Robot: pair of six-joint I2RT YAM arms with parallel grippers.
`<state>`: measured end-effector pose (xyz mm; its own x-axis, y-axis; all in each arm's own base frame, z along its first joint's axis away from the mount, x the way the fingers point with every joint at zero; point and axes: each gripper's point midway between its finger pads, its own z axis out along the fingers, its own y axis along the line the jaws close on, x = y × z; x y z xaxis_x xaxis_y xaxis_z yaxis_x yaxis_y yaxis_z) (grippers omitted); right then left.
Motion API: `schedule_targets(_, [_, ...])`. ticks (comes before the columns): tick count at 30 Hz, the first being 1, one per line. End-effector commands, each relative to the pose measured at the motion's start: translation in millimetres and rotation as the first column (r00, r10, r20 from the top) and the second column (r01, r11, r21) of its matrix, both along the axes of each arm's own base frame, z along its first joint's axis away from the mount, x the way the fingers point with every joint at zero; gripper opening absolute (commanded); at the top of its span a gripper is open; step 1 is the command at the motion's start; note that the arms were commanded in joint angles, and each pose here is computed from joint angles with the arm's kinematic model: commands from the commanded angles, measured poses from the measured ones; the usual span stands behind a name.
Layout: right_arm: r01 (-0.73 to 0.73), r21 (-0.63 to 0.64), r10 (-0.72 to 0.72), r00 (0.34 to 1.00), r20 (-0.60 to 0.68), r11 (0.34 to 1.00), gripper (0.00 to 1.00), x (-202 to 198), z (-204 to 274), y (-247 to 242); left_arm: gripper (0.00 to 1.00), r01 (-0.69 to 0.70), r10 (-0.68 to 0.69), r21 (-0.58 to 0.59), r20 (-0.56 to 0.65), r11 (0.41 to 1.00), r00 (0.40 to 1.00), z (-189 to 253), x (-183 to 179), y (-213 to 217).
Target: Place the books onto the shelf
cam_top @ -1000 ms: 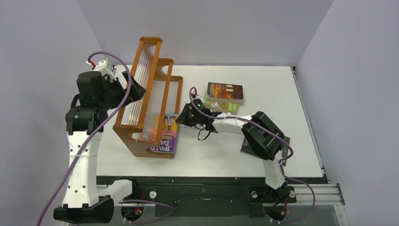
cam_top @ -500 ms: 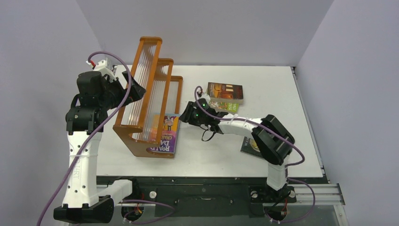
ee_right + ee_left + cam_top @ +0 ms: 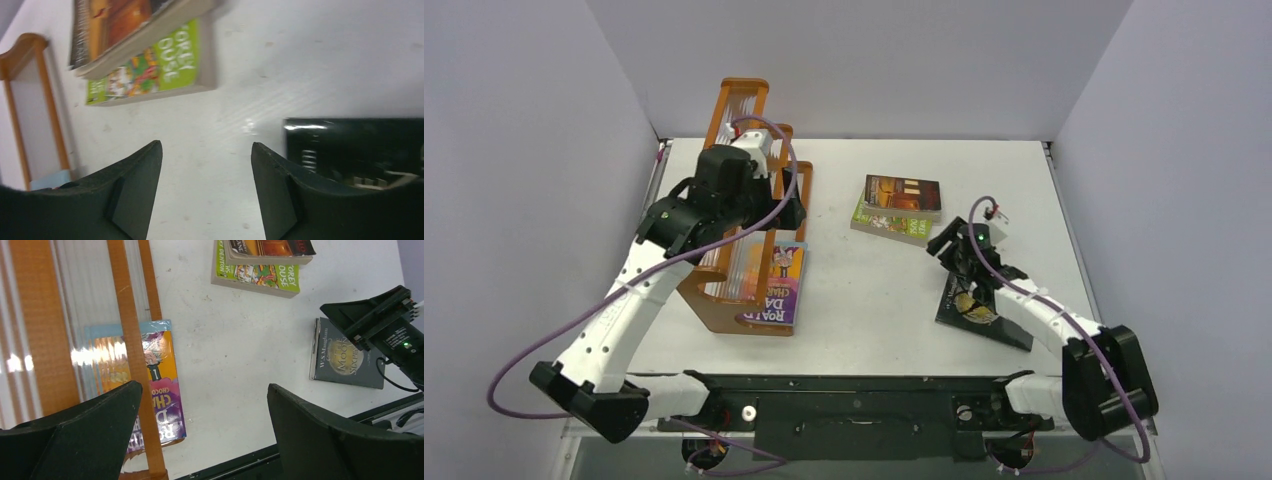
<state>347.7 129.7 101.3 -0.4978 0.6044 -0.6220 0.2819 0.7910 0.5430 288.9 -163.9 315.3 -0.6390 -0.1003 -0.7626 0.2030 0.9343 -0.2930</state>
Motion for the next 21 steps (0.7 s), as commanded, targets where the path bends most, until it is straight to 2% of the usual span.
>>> schedule_targets(1, [0.124,-0.061,-0.125,0.992,-0.006,0.990,0.62,-25.7,1.1,-61.7,0.96,0.060,-0.058,-0.010,0.098,0.998,0.994,29.3,4.8,-31.6])
schedule_targets(6, [0.286,-0.130,-0.289,0.957,0.000,0.949,0.62,-62.2,-1.4,-118.9,0.96,0.201,-0.199,-0.024,0.070,0.979,0.977,17.9,-8.5,-92.2])
schedule_targets(8, [0.343,-0.164,-0.353,0.935,-0.035,0.925,0.63,-73.4,-10.9,-138.9,0.96,0.266,-0.263,-0.043,0.066,0.963,0.962,15.5,-19.5,-118.4])
schedule_targets(12, [0.470,-0.183,-0.496,0.857,-0.141,0.864,0.63,-91.6,-34.6,-180.1,0.96,0.376,-0.374,-0.082,0.042,0.923,0.926,2.7,-39.3,-170.4])
schedule_targets(15, [0.588,-0.154,-0.608,0.768,-0.199,0.794,0.63,-104.2,-48.6,-212.5,0.96,0.437,-0.438,-0.092,0.006,0.895,0.899,-14.3,-53.8,-208.0])
schedule_targets(18, [0.659,-0.145,-0.673,0.698,-0.244,0.738,0.63,-113.8,-58.5,-235.6,0.96,0.501,-0.508,-0.137,-0.023,0.855,0.861,-19.1,-76.0,-232.3])
schedule_targets(21, [0.664,-0.160,-0.681,0.687,-0.254,0.730,0.63,-111.3,-59.1,-243.3,0.96,0.511,-0.520,-0.154,-0.023,0.845,0.854,-23.4,-82.7,-234.2])
